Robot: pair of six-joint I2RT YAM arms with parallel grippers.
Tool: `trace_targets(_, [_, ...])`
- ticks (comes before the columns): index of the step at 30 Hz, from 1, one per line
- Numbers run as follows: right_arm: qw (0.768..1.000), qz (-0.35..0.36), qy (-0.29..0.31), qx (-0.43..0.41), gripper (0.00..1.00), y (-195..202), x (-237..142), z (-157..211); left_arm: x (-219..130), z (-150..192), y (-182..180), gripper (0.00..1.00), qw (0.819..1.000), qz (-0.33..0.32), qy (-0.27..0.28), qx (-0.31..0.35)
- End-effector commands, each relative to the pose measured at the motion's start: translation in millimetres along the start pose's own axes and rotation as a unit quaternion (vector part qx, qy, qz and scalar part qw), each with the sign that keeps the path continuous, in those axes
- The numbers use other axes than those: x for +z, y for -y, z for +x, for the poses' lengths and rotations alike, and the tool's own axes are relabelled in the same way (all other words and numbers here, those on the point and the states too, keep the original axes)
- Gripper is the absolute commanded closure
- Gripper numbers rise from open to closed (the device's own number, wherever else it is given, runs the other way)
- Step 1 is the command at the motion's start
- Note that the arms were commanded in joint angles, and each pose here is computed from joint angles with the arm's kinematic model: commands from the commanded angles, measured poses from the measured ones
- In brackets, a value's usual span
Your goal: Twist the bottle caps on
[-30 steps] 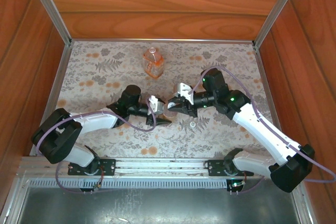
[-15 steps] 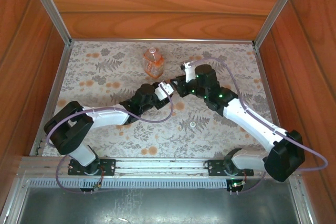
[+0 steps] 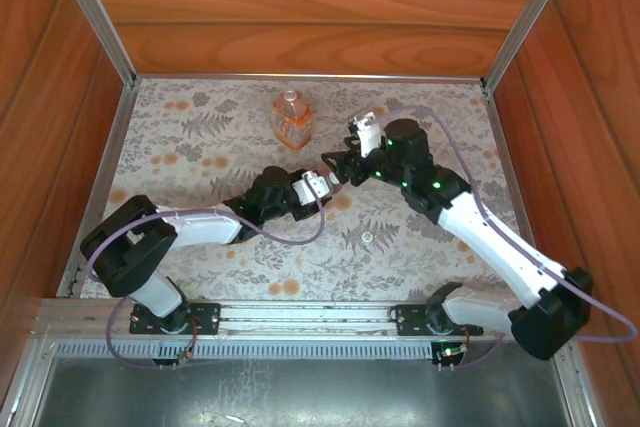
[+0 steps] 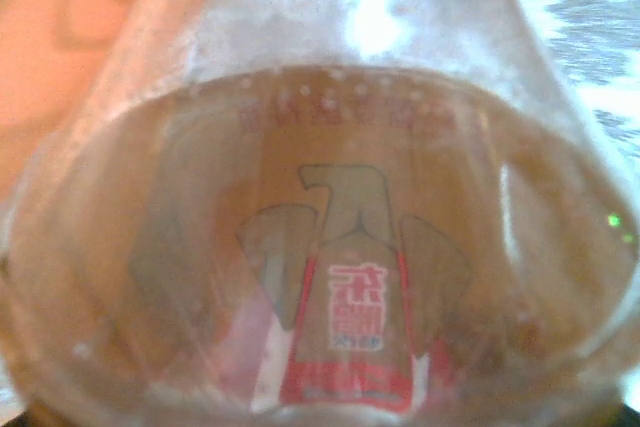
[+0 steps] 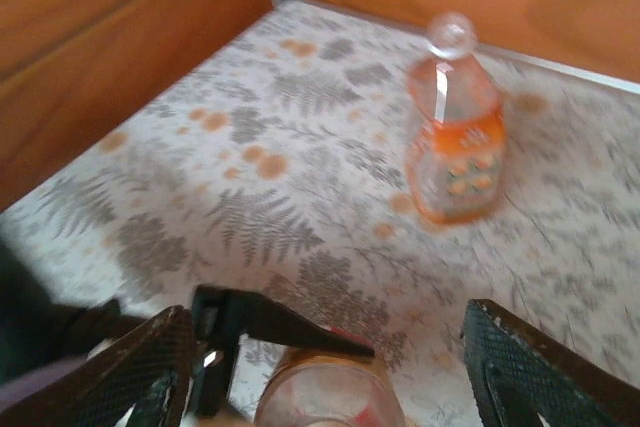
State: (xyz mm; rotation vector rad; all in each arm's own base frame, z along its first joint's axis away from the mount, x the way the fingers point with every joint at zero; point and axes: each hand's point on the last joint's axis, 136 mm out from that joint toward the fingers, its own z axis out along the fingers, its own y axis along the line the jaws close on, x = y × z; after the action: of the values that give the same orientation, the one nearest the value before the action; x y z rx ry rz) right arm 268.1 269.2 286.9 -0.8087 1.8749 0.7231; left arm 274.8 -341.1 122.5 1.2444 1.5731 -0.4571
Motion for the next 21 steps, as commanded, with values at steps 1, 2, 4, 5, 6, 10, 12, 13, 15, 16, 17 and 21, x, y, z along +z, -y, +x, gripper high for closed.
trace_targets(1, [0.984,-0.123,0.044,-0.123,0.25,-50.0,-28.8,-8.5,-25.0,-31.1,31.0,0.54,0.987,0.134,0.086,-0.016])
trace_targets(2, [0.979,-0.144,0.048,-0.139,0.25,-58.8,-36.3,-7.3,-31.0,-34.5,37.1,0.54,0.982,0.159,0.098,-0.017])
trace_targets(4, [0.967,-0.188,0.045,-0.164,0.25,-75.5,-50.8,-1.7,-47.6,-44.0,56.6,0.54,0.966,0.224,0.13,-0.009])
trace_targets(5, [0.963,-0.205,0.041,-0.172,0.25,-81.8,-55.7,1.2,-54.0,-47.7,63.4,0.54,0.958,0.248,0.142,-0.006])
trace_targets(6, [0.957,-0.224,0.034,-0.18,0.26,-87.9,-60.4,5.1,-61.1,-52.1,70.4,0.54,0.95,0.271,0.154,-0.002])
trace_targets(10, [0.946,-0.268,0.005,-0.184,0.27,-99.9,-68.6,16.6,-76.9,-62.3,82.9,0.54,0.931,0.319,0.178,-0.001])
trace_targets(12, [0.945,-0.272,0.004,-0.18,0.3,-100.7,-66.3,15.9,-83.2,-66.0,88.7,0.54,0.92,0.344,0.186,-0.004])
trace_targets(13, [0.944,-0.278,0.006,-0.18,0.31,-101.8,-64.7,15.9,-85.3,-68.0,90.5,0.54,0.916,0.354,0.189,-0.006])
trace_targets(15, [0.941,-0.29,0.008,-0.173,0.33,-104.3,-62.6,14.1,-87.2,-69.5,92.6,0.54,0.911,0.366,0.191,-0.01])
trace_targets(16, [0.939,-0.297,0.006,-0.171,0.34,-105.8,-61.5,13.5,-87.8,-70.2,93.6,0.54,0.909,0.37,0.192,-0.011])
trace_targets(17, [0.939,-0.3,0.002,-0.169,0.34,-105.9,-59.8,13.9,-88.1,-70.3,93.8,0.54,0.908,0.371,0.192,-0.011])
trace_targets(21, [0.936,-0.314,-0.02,-0.16,0.36,-106.3,-52.8,18.6,-89.8,-71.0,94.2,0.54,0.907,0.374,0.194,-0.01])
